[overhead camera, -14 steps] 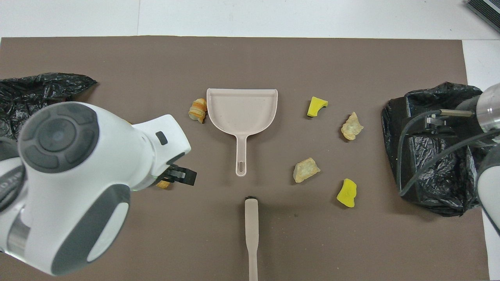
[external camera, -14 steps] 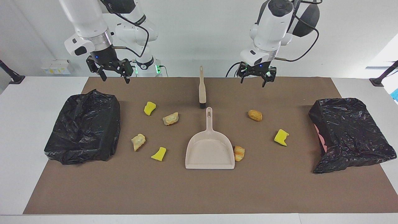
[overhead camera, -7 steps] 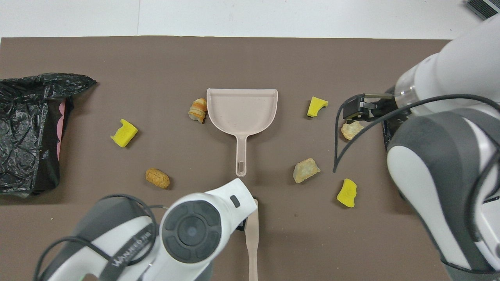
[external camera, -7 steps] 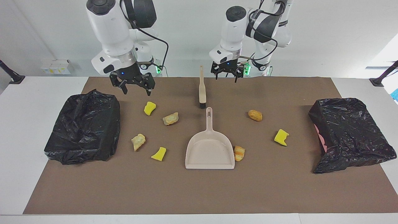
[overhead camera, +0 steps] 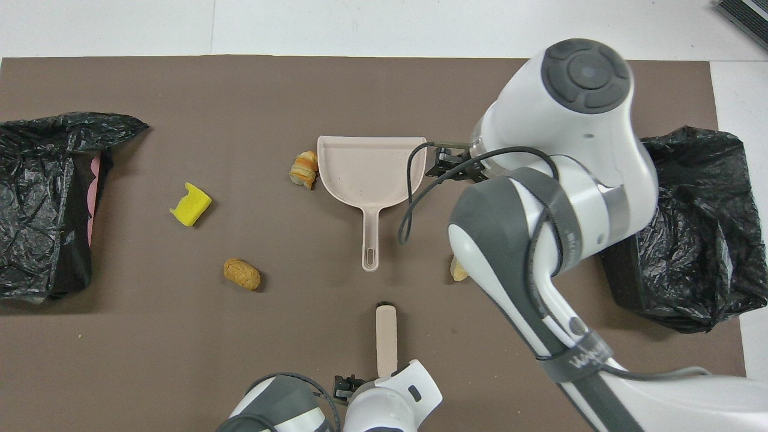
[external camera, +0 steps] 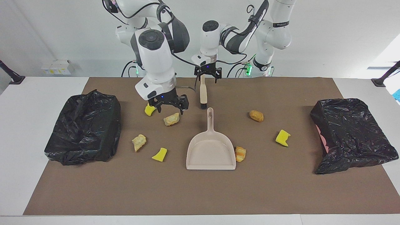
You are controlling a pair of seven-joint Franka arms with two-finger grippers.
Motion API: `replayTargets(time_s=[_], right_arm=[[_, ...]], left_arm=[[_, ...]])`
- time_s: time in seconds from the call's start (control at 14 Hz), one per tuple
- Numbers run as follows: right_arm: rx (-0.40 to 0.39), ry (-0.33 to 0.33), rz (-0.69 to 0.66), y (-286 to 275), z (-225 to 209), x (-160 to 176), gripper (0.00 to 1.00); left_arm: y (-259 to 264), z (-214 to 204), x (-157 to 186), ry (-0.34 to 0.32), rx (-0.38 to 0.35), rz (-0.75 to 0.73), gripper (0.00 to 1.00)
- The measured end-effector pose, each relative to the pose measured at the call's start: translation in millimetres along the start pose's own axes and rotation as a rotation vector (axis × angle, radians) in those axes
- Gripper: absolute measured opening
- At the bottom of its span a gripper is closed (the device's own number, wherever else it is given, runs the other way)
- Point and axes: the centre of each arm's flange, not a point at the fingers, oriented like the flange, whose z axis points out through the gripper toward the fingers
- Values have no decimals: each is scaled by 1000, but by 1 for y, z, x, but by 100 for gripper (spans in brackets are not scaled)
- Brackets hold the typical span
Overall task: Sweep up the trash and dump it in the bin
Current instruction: 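Grasp the dustpan handle with the right gripper and lift it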
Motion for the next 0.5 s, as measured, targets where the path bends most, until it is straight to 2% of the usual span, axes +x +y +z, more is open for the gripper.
replayTargets(time_s=[0.21, 0.5], right_arm=[[6, -9, 5, -43, 44, -8, 100], [25, -47, -6, -96, 103, -30, 100]], left_arm=[[18, 23, -29, -1, 1, -13, 100], [20, 31, -30, -5, 5, -27, 100]])
